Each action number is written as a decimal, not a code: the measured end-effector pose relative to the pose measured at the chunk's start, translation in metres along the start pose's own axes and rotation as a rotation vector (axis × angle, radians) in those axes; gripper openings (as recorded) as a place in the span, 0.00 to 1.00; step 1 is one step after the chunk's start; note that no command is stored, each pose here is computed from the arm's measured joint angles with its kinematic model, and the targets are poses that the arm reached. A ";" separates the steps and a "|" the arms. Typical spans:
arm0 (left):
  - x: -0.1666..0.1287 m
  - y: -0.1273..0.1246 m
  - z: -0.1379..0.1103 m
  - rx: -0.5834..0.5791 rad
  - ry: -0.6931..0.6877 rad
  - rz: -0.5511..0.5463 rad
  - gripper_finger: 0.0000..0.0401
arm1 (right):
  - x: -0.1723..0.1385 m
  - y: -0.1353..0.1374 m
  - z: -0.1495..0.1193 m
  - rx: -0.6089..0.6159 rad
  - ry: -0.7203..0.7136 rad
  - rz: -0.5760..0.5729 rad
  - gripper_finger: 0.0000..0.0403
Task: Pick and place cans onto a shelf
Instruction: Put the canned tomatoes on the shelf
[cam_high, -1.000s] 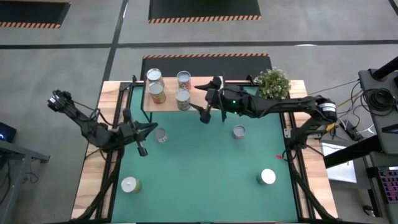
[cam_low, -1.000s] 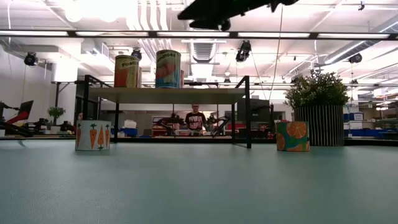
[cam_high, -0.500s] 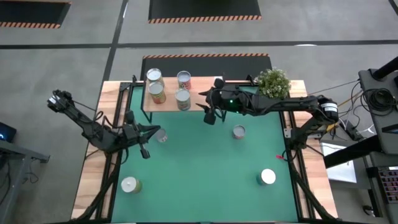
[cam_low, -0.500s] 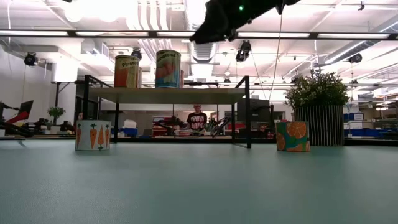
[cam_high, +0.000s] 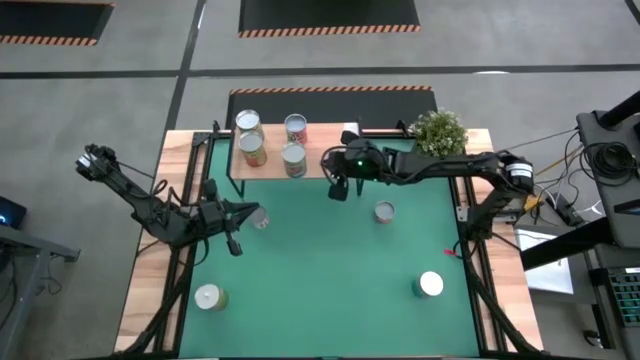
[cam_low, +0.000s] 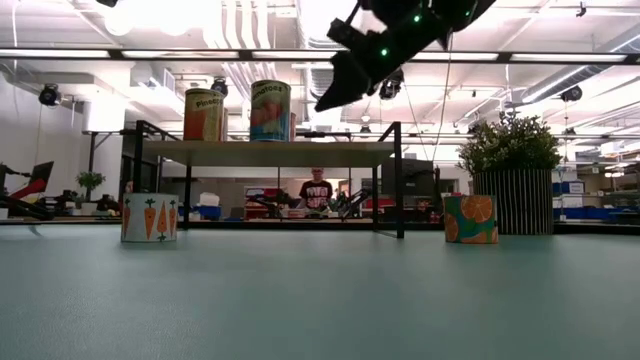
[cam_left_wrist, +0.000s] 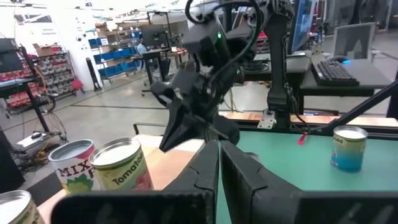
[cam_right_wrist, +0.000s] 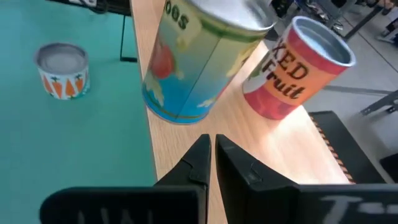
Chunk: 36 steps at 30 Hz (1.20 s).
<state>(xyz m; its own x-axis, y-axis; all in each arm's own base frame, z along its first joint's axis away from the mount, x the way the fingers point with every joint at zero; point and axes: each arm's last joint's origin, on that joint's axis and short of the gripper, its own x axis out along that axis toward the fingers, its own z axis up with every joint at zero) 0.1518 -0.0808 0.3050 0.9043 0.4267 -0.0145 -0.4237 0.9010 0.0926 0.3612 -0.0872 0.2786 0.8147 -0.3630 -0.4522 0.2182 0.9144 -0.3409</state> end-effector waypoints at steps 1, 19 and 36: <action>0.000 0.000 0.000 0.001 0.000 0.005 0.00 | 0.003 0.001 -0.002 -0.006 0.005 0.000 0.03; 0.000 0.000 0.000 0.005 0.001 0.013 0.00 | 0.019 0.001 -0.001 0.003 -0.091 0.040 0.03; 0.000 0.001 0.000 0.024 0.000 0.014 0.00 | 0.025 -0.001 0.003 -0.008 -0.167 0.003 0.03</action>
<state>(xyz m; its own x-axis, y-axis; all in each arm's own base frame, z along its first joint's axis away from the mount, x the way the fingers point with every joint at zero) 0.1515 -0.0803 0.3053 0.8981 0.4395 -0.0129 -0.4352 0.8928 0.1164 0.3829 -0.0962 0.2703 0.8935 -0.3245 -0.3104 0.2117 0.9140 -0.3461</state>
